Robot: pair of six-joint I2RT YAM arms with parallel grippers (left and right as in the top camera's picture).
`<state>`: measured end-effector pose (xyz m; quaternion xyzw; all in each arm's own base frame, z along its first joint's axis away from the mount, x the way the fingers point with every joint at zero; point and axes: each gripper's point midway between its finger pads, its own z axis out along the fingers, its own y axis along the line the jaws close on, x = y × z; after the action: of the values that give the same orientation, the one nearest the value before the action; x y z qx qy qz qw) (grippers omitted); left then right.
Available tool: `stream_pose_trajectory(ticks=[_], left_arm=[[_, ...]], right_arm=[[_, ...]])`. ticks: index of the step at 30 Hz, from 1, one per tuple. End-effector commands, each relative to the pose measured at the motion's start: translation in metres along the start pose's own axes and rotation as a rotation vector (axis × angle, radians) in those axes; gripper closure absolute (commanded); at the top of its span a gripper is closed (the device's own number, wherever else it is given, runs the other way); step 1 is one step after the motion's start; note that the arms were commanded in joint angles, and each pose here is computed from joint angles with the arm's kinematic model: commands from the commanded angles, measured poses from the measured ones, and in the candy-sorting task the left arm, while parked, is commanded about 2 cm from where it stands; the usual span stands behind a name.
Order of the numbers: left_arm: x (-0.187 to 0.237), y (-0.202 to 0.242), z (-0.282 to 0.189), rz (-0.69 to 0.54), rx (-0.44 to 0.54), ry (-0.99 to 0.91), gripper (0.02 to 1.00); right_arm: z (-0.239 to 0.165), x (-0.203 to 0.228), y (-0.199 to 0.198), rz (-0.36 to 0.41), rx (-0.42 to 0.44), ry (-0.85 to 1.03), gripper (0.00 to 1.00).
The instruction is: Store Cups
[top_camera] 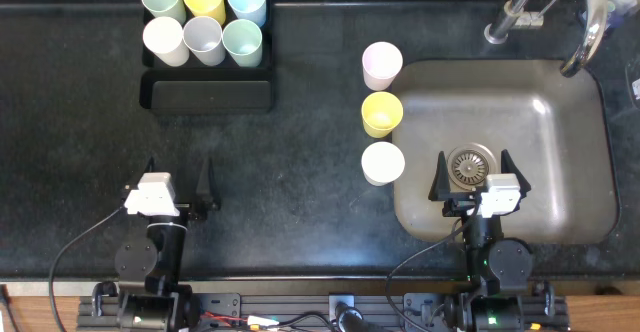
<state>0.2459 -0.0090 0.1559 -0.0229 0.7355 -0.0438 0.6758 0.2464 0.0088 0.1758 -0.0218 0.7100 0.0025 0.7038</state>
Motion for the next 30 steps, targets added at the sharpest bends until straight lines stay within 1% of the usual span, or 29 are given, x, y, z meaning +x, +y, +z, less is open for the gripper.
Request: stream_pose_trajectory(ticks=[1, 23, 27, 30], left_arm=[[0.0, -0.003, 0.0, 0.019, 0.014, -0.003, 0.02], [-0.002, -0.001, 0.0, 0.018, 0.004, -0.003, 0.02], [-0.02, -0.011, 0.003, 0.017, 0.049, 0.038, 0.02], [-0.052, -0.022, 0.018, 0.014, 0.088, 0.109, 0.02]], right_arm=[[0.0, 0.004, 0.0, 0.008, -0.001, 0.002, 0.005], [0.0, 0.004, 0.0, 0.008, -0.001, 0.002, 0.005], [0.0, 0.004, 0.0, 0.008, -0.001, 0.002, 0.005], [0.0, 0.004, 0.0, 0.008, -0.001, 0.002, 0.005]])
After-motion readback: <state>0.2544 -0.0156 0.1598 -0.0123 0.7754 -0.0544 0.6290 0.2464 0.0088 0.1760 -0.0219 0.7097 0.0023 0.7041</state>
